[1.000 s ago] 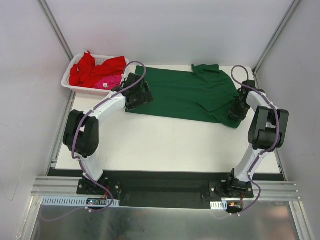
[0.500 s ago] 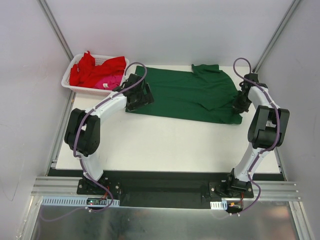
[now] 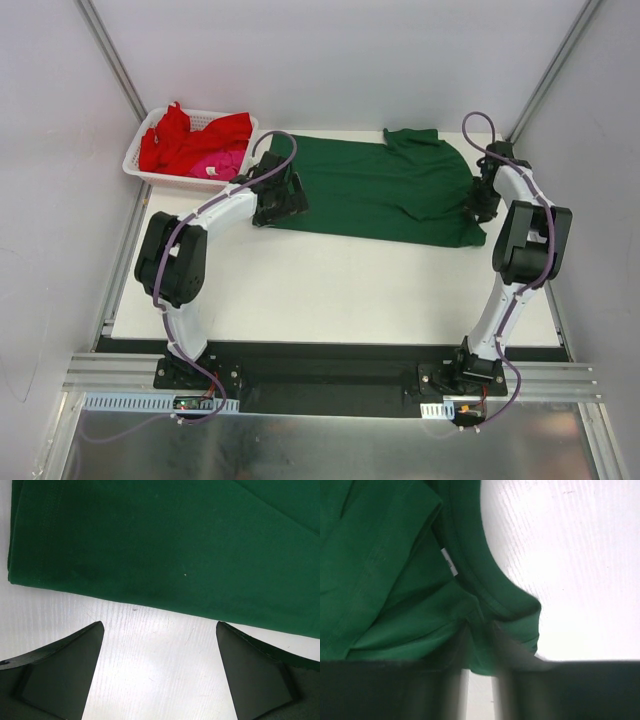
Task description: Fold and stack the t-shirts
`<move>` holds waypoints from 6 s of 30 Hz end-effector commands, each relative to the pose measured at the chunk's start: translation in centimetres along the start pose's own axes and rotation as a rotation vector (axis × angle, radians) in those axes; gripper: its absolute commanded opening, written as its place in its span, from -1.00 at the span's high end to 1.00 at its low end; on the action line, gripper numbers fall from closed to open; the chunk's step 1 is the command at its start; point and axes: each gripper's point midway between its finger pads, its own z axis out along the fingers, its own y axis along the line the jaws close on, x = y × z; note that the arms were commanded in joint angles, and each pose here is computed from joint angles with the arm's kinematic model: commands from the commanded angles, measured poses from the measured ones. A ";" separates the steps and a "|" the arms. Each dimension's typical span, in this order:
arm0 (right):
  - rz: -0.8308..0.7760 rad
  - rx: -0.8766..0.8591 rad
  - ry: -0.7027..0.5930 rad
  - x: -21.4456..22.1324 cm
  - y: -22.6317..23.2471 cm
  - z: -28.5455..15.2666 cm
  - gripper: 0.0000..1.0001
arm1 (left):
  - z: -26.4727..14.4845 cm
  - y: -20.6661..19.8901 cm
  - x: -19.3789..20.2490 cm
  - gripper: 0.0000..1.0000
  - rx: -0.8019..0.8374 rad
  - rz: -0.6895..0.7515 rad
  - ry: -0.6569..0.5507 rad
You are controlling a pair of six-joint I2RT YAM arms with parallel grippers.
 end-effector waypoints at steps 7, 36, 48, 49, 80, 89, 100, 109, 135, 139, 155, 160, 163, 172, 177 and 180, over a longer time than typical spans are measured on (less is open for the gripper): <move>-0.020 0.109 -0.053 -2.7 -3.5 -2.8 -0.93 | 0.8 1.1 0.7 -0.90 -0.027 -0.013 0.024; 0.299 -0.171 0.055 4.2 -1.5 -1.4 0.30 | 3.8 3.5 1.1 -0.85 -0.167 -0.254 0.003; 0.179 0.002 0.004 1.8 -5.7 -0.6 0.27 | 3.8 4.7 1.1 -0.86 -0.190 -0.273 0.001; 0.171 0.012 0.025 2.2 -5.8 -0.4 0.25 | 3.7 4.7 0.9 -0.86 -0.191 -0.269 -0.001; 0.259 -0.306 0.061 2.2 3.4 -0.9 -0.32 | -0.6 0.3 -5.0 -0.87 -0.041 -0.139 -0.115; 0.222 -0.188 0.087 2.9 -0.4 0.9 -0.32 | 0.1 1.3 -4.4 -0.88 -0.069 -0.142 -0.098; 0.188 -0.288 -0.053 -0.5 1.2 -6.1 -0.35 | -0.1 0.4 -5.0 -0.88 -0.040 -0.104 -0.094; 0.169 -0.332 -0.122 1.0 6.5 -9.8 -0.62 | 0.7 -1.2 -5.4 -0.87 -0.001 -0.133 -0.079; 0.259 -0.272 0.154 7.1 5.1 1.1 -0.58 | 5.2 4.0 1.9 -0.87 -0.169 -0.213 0.014; 0.279 -0.246 0.161 9.2 4.3 0.7 -0.58 | 4.3 5.4 3.6 -0.87 -0.207 -0.227 0.017; 0.296 -0.210 0.192 17.0 1.9 -1.6 -0.59 | -0.2 8.8 11.1 -0.88 -0.274 -0.211 0.034; 0.294 -0.205 0.226 19.9 1.4 -2.0 -0.59 | -1.8 10.6 13.7 -0.88 -0.294 -0.239 0.027; 0.293 -0.202 0.231 20.6 1.1 -2.5 -0.59 | -2.4 11.2 14.9 -0.88 -0.294 -0.247 0.035; 0.277 -0.180 0.261 24.3 0.0 -3.5 -0.59 | -4.0 12.4 18.2 -0.87 -0.296 -0.274 0.055; 0.234 -0.154 0.268 25.5 -1.0 -4.1 -0.60 | -4.7 12.7 18.8 -0.88 -0.316 -0.267 0.048; 0.228 -0.155 0.271 25.4 -1.0 -4.3 -0.61 | -5.2 13.3 19.4 -0.88 -0.344 -0.266 0.055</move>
